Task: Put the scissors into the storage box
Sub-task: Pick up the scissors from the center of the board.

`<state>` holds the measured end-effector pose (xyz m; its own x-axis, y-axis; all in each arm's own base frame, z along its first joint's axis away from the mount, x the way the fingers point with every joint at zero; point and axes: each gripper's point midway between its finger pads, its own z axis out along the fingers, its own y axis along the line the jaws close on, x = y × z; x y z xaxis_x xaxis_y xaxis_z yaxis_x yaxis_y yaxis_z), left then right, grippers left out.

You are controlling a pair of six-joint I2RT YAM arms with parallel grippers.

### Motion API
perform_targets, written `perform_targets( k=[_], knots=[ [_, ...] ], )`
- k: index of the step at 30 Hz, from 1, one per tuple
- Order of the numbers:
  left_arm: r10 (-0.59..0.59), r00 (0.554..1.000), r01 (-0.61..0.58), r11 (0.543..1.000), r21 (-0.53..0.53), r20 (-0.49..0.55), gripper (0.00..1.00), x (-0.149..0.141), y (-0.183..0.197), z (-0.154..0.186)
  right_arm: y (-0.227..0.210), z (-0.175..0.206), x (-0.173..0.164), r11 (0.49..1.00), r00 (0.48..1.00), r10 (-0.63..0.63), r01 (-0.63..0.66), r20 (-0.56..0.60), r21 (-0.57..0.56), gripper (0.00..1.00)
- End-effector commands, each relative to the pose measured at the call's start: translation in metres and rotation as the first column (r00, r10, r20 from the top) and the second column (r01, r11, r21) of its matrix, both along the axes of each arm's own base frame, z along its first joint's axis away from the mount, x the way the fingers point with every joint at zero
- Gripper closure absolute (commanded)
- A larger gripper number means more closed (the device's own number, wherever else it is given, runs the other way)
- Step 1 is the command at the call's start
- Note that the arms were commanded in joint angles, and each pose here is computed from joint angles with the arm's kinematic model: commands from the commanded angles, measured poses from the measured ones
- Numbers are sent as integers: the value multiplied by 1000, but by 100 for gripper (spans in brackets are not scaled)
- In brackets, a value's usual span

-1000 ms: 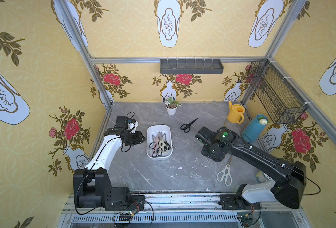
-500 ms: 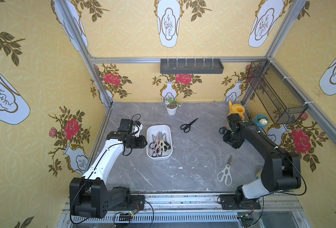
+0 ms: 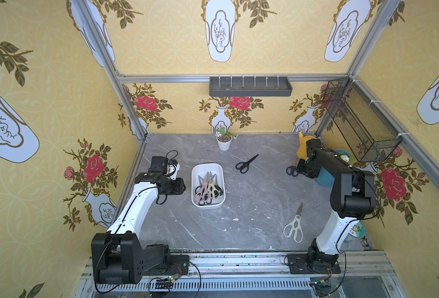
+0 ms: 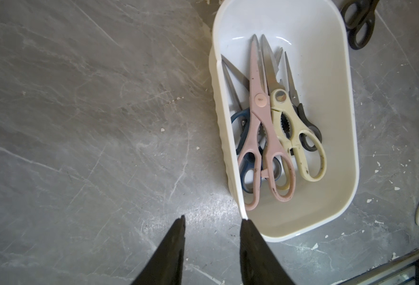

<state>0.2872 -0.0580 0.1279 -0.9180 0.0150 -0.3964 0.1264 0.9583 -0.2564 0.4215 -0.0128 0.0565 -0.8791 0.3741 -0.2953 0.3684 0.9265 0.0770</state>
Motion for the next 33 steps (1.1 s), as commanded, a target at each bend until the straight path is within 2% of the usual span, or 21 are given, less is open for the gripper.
perform_targets(
  k=[1, 14, 26, 33],
  knots=[
    [-2, 1000, 2, 1000, -6, -20, 58, -2, 1, -4, 5, -2, 15, 999, 998, 47, -48, 29, 23, 59],
    [-3, 999, 2, 1000, -30, -48, 58, 0, 0, -10, 7, -31, 14, 998, 998, 59, -58, -37, 34, 68],
    [3, 999, -6, 999, -54, -46, 58, -1, 1, -8, 3, -47, 15, 998, 995, 66, -65, -73, 17, 68],
    [25, 998, -30, 996, -87, -55, 57, -3, 3, -7, 0, -62, 15, 997, 991, 76, -76, -111, 4, 77]
  ],
)
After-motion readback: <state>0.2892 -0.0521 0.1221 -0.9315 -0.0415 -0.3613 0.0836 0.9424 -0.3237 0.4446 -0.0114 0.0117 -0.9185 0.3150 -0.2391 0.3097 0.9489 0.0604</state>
